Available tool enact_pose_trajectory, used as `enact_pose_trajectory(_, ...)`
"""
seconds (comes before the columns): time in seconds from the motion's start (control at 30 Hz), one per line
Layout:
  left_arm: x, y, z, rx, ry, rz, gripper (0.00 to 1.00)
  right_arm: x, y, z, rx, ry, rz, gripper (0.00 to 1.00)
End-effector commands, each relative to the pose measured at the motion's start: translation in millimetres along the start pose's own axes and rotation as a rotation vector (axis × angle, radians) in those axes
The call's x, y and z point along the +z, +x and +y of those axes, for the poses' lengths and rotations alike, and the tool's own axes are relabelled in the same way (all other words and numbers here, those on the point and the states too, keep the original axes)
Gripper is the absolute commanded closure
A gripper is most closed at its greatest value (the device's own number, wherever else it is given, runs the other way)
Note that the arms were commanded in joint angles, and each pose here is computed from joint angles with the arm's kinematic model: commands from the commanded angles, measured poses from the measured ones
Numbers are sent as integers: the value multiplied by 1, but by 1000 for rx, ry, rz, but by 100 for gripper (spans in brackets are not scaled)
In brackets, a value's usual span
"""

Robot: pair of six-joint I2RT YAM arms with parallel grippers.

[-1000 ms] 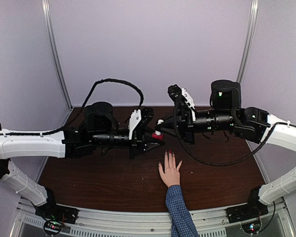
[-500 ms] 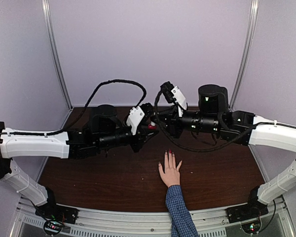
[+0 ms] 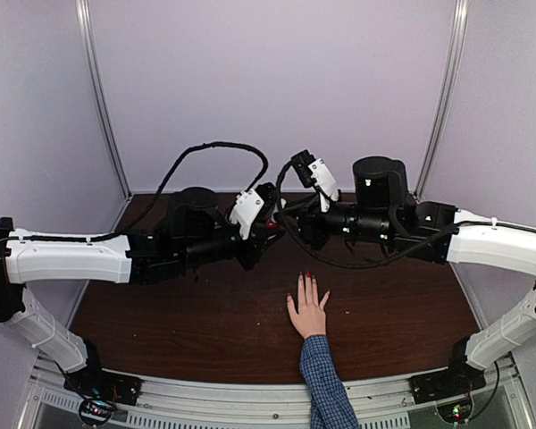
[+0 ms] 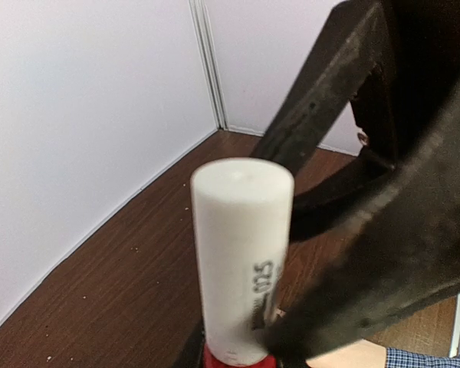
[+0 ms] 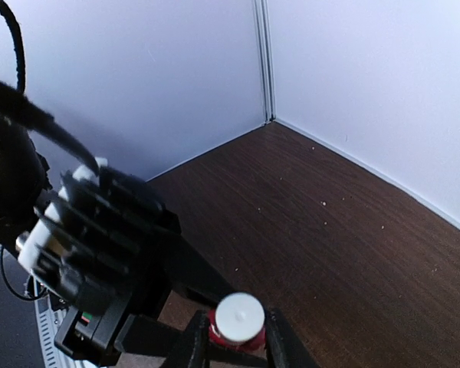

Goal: Paint the nails
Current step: Screw the nail polish bottle cap onto the nail polish bottle.

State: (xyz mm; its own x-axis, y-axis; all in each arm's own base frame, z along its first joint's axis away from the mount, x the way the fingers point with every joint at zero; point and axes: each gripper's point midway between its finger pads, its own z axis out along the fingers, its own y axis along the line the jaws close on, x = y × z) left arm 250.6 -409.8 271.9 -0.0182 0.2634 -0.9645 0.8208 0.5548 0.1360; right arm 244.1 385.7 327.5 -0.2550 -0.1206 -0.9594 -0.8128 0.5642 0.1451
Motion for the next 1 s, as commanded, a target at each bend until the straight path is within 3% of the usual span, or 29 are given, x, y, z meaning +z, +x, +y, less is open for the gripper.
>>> enact_pose_trajectory(0.0,-19,-30,-8,-6,121,-94,100,-23,-1,-1,-27,-15,23,64)
enact_pose_trajectory(0.13,-31,-31,-29,0,265,-94,100,-42,-8,18,-86,-136,2,44)
enact_pose_trajectory(0.23,-40,-30,-49,21,399,-92,100,-56,-6,43,-146,-293,14,37)
enact_pose_trajectory(0.5,-72,-34,-97,70,738,-110,100,-85,-4,83,-227,-541,46,36)
enact_pose_trajectory(0.97,-98,-50,-125,46,997,-159,100,-97,-10,115,-222,-764,45,46)
